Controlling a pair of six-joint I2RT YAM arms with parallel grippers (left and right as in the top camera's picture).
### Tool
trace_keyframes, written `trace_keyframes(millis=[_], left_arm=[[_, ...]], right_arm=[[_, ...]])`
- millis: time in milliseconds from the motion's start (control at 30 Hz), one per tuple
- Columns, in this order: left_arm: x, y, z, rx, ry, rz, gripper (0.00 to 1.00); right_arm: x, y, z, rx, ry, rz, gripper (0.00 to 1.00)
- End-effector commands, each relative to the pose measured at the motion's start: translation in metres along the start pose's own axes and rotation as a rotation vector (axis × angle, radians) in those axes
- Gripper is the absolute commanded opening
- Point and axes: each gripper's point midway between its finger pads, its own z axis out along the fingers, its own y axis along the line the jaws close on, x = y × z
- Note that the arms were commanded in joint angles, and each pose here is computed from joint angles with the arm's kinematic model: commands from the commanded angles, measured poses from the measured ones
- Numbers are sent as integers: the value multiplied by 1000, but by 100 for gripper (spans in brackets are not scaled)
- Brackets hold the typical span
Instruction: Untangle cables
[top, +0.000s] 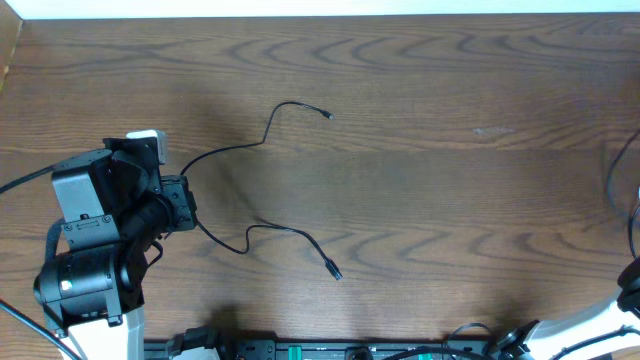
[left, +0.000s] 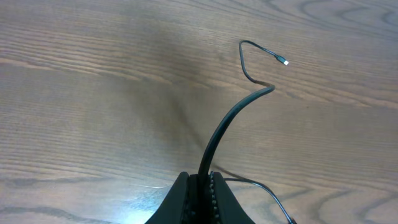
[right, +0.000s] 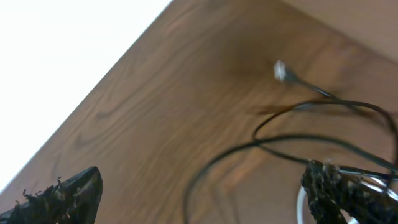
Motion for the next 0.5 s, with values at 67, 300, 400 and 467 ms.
trace_keyframes(millis=[67,300,400,467], left_arm=[[0,-3,-1,13,-2,-3,7],[0,-3,-1,14,-3,-3,7],[0,-8,-1,45,-1,-2,8],[1,-20,-1,115,4,7,7]], right_arm=[[15,70,-19,-109,36,-162,99],[81,88,-15,15,253,-113,99],[107,132,-15,-126,317,-308,99],[133,175,-21,-310,364,-495,99]])
